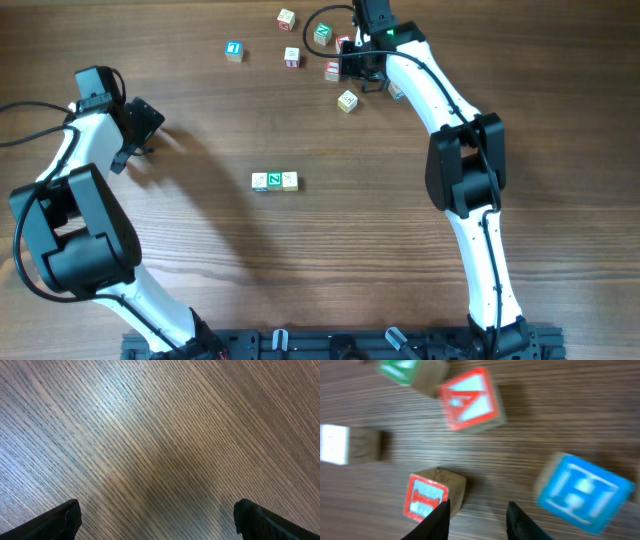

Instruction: Form a horizontal line

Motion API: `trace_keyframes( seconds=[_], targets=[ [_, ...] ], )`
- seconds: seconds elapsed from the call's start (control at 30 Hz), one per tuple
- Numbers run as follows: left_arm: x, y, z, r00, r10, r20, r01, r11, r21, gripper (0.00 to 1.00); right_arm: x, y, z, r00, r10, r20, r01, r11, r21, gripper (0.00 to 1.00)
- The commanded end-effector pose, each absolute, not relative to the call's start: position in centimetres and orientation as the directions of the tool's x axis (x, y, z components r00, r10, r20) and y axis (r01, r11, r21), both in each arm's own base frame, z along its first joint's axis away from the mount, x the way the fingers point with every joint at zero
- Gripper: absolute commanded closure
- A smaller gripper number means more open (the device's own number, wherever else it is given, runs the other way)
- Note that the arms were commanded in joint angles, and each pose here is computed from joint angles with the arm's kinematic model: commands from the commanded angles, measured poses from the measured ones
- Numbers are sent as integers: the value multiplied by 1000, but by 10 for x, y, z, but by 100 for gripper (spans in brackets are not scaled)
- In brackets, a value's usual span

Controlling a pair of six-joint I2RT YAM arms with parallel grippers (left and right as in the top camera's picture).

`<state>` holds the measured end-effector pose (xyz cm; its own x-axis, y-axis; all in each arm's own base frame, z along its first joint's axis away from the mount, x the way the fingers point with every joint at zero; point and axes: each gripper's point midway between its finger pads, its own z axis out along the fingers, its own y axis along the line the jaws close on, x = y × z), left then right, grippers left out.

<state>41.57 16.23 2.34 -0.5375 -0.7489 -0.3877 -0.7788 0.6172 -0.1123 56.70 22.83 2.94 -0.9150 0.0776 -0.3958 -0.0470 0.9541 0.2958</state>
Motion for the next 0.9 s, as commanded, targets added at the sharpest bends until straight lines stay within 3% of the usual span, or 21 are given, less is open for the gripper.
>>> trace_keyframes(
  seconds=[0.0,0.13,0.23,0.3,0.47,0.5,0.53,0.63,0.7,0.77,0.8,0.87],
  targets=[
    [415,165,23,-538,-747,-390,-780,616,-106,0,558,261,21,-927,36,-373,-115,921,373,54],
    [415,165,23,-538,-747,-390,-780,616,-106,0,560,256,31,-917,-1,-399,-153,925,349,41],
    [415,165,23,-538,-747,-390,-780,616,-106,0,577,208,105,-856,46,-515,-113,955,274,37],
    [415,165,23,-538,-747,-390,-780,616,-106,0,572,175,126,-857,50,-514,-77,972,223,32],
    [415,165,23,-538,-747,-390,-780,616,-106,0,524,123,89,-956,-57,-286,-96,988,123,22],
    [415,165,23,-538,-747,-390,-780,616,-106,0,516,121,82,-966,-77,-245,-108,987,115,16],
    [415,165,23,-538,-747,-390,-780,616,-106,0,513,120,79,-968,-92,-232,-121,986,111,0],
    [415,165,23,-538,-747,-390,-780,616,-106,0,514,121,76,-968,-94,-232,-122,986,111,0],
    [415,165,23,-538,-747,-390,-780,616,-106,0,515,120,73,-962,-136,-237,-162,982,97,27],
    [415,165,23,-538,-747,-390,-780,616,-106,0,514,120,61,-955,-183,-234,-207,975,85,46],
    [415,165,23,-538,-747,-390,-780,616,-106,0,512,120,53,-953,-201,-228,-224,971,81,44],
    [415,165,23,-538,-747,-390,-780,616,-106,0,511,119,31,-945,-234,-230,-256,964,70,26]
  ],
)
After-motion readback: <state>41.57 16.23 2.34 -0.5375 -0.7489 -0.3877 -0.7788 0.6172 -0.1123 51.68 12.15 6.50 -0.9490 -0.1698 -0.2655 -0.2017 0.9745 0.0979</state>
